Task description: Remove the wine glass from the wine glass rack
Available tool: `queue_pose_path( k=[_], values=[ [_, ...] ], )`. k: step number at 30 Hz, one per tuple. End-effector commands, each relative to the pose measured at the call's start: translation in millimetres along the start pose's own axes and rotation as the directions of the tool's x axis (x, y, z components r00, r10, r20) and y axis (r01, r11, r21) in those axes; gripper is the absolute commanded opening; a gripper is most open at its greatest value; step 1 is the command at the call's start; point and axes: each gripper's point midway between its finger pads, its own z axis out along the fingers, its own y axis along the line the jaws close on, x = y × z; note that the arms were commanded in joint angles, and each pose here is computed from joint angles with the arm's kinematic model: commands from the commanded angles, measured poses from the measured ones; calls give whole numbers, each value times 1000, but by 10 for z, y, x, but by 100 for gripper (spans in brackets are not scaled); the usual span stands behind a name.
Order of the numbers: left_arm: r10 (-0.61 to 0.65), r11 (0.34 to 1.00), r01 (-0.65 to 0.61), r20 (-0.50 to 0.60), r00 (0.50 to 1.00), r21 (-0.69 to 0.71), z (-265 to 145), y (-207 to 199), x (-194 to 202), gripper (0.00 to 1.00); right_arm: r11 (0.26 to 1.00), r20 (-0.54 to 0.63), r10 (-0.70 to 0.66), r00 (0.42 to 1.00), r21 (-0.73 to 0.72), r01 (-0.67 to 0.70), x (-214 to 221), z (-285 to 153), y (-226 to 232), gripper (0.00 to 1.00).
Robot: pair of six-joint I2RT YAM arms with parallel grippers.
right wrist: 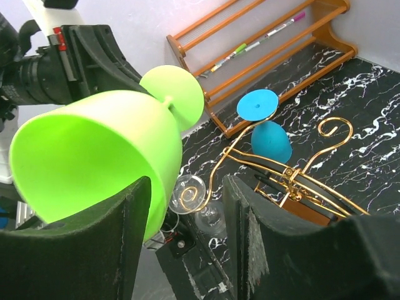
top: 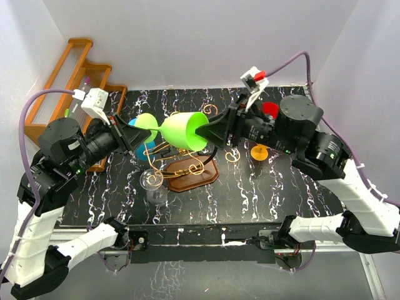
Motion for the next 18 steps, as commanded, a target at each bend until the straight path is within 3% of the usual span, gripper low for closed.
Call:
queue_pose_path(
  k=[1,3,5,8,11,15,18],
  values=[
    [23,999,-24,12,1000,47,8,-83,-40,0,997,117,-3,993,-72,11,-381,28,207,51],
    [28,998,-28,1,1000,50,31,-81,-18,0,998,104,7,995,-64,0,-365,114,188,42],
    [29,999,-28,-1,1000,43,39,-68,-19,3,999,89,26,996,-22,-24,-339,184,111,9],
    [26,1000,-26,14,1000,2,28,-4,-53,30,997,100,52,994,47,-57,-338,182,-12,8],
    [21,998,-19,25,999,-67,20,125,-55,47,988,173,64,983,127,-86,-411,12,-162,8],
    [21,991,-15,41,999,-136,2,261,-53,51,945,307,45,951,295,-141,-584,-428,-470,8],
    [22,988,-11,74,997,-152,-24,289,-103,51,854,369,-26,929,492,-172,-667,-827,-828,8]
  ],
)
